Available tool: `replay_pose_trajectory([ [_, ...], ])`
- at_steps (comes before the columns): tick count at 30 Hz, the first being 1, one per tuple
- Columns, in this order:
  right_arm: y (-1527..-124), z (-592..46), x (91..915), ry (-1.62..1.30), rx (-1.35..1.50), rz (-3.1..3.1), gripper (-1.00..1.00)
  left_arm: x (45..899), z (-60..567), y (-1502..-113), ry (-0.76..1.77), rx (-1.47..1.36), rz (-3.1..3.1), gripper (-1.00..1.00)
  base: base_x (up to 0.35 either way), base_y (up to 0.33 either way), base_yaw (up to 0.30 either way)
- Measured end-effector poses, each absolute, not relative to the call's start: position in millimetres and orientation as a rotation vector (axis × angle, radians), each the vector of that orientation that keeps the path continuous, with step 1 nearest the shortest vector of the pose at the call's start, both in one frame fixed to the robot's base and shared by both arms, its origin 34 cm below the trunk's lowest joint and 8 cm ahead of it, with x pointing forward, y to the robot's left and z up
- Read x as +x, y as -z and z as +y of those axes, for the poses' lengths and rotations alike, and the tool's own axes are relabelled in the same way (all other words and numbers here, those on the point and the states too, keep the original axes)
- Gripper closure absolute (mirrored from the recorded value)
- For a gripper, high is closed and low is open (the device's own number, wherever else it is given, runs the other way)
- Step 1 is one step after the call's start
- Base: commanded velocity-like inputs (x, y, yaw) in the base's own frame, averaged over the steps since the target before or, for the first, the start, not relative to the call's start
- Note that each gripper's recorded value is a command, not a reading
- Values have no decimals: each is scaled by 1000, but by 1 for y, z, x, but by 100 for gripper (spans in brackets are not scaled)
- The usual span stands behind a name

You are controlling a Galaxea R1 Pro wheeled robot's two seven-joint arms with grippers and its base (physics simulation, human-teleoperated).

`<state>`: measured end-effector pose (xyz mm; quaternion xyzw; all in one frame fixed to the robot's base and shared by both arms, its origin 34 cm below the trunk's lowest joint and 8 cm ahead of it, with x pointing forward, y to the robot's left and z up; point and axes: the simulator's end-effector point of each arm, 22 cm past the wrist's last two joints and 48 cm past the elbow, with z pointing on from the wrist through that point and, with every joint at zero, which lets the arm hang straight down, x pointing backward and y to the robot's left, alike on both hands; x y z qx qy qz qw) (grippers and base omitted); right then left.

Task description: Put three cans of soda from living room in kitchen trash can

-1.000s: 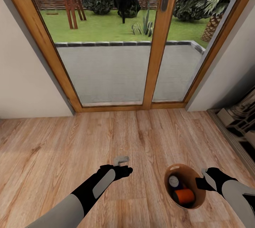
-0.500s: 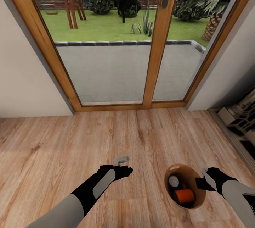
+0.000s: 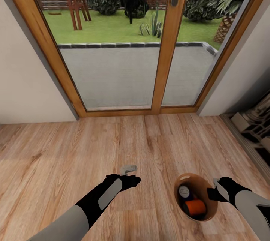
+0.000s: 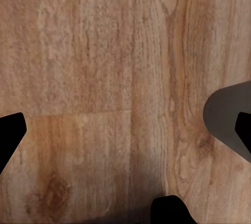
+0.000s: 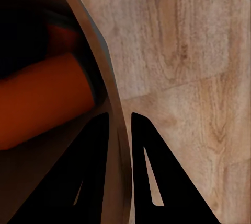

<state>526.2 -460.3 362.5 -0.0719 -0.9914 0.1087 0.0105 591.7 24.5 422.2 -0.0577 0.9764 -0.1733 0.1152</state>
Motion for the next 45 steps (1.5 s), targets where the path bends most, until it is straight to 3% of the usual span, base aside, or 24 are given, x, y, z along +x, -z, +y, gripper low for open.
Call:
replay_pose_trajectory([
  [45,-305,-459,516,-337,-225,-3095,100,582,24,-365,512,-169,2859,-100,0,0,0],
])
